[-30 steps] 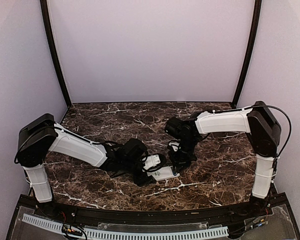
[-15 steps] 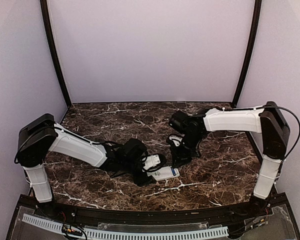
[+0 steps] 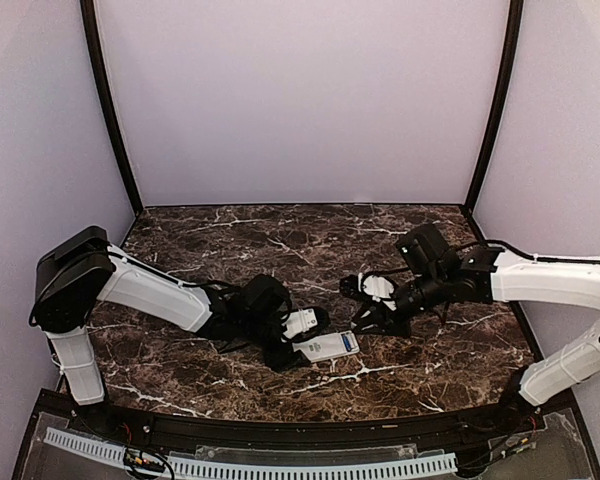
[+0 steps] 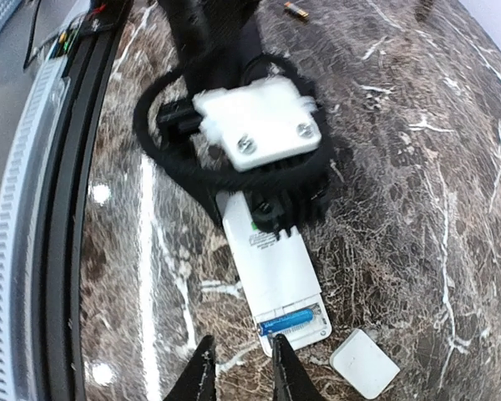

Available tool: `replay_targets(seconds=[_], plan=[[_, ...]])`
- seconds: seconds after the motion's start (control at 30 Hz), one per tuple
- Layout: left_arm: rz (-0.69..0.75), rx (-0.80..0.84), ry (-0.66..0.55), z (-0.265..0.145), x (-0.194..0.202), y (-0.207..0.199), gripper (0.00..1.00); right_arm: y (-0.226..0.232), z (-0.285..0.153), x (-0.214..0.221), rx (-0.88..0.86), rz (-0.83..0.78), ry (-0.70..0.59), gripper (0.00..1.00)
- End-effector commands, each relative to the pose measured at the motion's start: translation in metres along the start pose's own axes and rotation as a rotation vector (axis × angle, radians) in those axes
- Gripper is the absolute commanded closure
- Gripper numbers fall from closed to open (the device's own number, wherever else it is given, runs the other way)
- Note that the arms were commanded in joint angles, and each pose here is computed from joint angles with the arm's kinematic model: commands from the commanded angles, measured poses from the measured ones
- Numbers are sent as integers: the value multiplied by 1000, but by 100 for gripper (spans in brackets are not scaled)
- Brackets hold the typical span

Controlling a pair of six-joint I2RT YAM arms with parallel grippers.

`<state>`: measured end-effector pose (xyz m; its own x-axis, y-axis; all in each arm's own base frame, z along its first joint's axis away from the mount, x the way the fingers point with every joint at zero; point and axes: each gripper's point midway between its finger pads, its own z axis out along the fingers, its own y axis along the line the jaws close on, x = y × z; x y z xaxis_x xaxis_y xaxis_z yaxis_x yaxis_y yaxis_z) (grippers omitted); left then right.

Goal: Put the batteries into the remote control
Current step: Adjust the battery in the battery compartment.

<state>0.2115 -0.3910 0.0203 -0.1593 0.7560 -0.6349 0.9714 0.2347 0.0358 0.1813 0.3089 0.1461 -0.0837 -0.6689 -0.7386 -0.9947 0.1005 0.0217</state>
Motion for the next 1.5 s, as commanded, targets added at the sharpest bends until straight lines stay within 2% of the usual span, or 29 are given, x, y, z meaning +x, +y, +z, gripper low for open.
replay_targets(seconds=[0.0, 0.1, 0.37, 1.13, 1.47], plan=[[4, 33, 87, 1, 26, -7, 32, 5, 19, 24, -35, -375, 19, 80], [3, 33, 89, 1, 25, -7, 32, 1, 34, 43, -32, -449, 95, 83], [-1, 38, 94, 3, 25, -6, 32, 0, 61, 65, -14, -537, 181, 84], [-8, 40, 97, 2, 26, -6, 32, -8, 71, 82, 40, -549, 237, 83], [-7, 42, 98, 2, 27, -6, 32, -14, 75, 82, 59, -536, 249, 85]])
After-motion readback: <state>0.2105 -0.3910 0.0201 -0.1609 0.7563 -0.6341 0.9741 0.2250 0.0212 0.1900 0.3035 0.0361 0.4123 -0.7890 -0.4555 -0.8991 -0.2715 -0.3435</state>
